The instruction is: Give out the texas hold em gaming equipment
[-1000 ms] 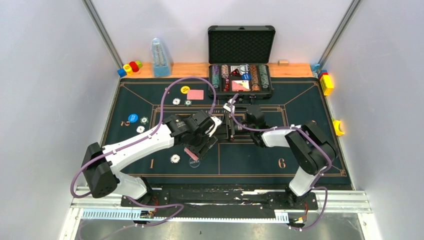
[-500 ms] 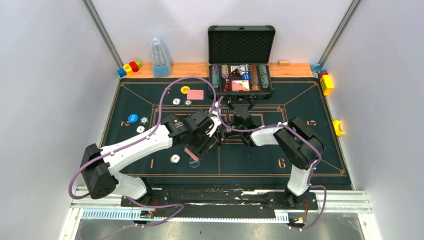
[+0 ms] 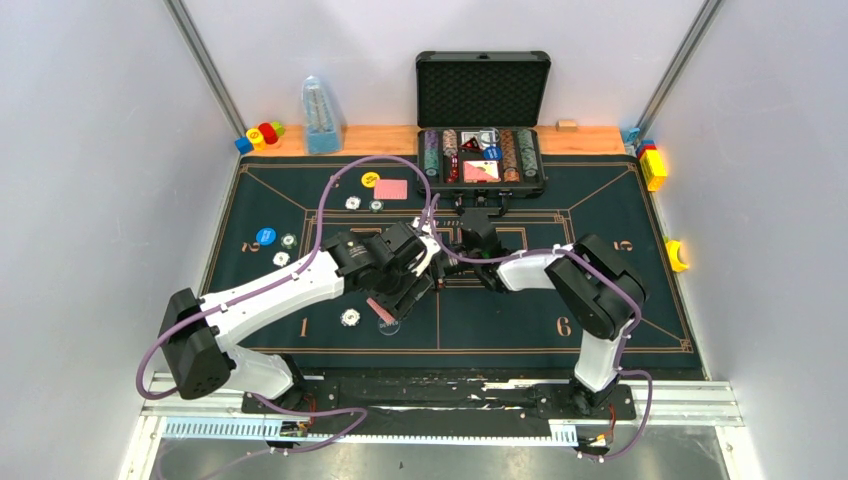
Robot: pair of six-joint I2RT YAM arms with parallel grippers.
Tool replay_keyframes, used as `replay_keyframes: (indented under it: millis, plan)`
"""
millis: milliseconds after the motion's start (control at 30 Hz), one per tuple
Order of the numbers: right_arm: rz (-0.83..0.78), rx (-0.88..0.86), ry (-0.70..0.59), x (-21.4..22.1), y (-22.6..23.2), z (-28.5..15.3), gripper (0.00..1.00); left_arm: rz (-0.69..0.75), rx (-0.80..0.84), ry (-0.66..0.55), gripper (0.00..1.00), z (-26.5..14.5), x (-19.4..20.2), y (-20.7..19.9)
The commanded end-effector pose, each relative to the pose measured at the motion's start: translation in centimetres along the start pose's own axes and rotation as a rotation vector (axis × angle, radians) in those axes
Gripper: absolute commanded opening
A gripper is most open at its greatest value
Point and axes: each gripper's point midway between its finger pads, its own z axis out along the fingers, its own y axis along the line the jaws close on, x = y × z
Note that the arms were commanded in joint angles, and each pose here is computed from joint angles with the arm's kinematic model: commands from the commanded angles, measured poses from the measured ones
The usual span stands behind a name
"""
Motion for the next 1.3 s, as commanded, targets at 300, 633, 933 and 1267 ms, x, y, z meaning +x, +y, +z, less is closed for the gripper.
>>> replay_keyframes:
  millis: [300, 633, 933, 1267]
  plan:
    - [-0.039, 0.036, -0.024, -0.4, 0.5, -0.8, 0.52, 0.011, 0.029, -0.101, 0.0, -1.6, -1.7, -0.5]
    - [-0.095, 0.082, -0.07, -1.0, 1.8, -2.3, 0.52, 0.01, 0.028, -0.103, 0.0, -1.7, -1.6, -0.4]
    - [-0.126, 0.147, -0.099, -1.3, 2.3, -3.0, 0.5, 0.008, 0.025, -0.1, 0.0, -1.6, -1.5, -0.4]
    - [-0.156, 0.234, -0.144, -1.7, 2.7, -4.0, 0.38, 0.004, 0.019, -0.093, 0.0, -1.5, -1.5, -0.3]
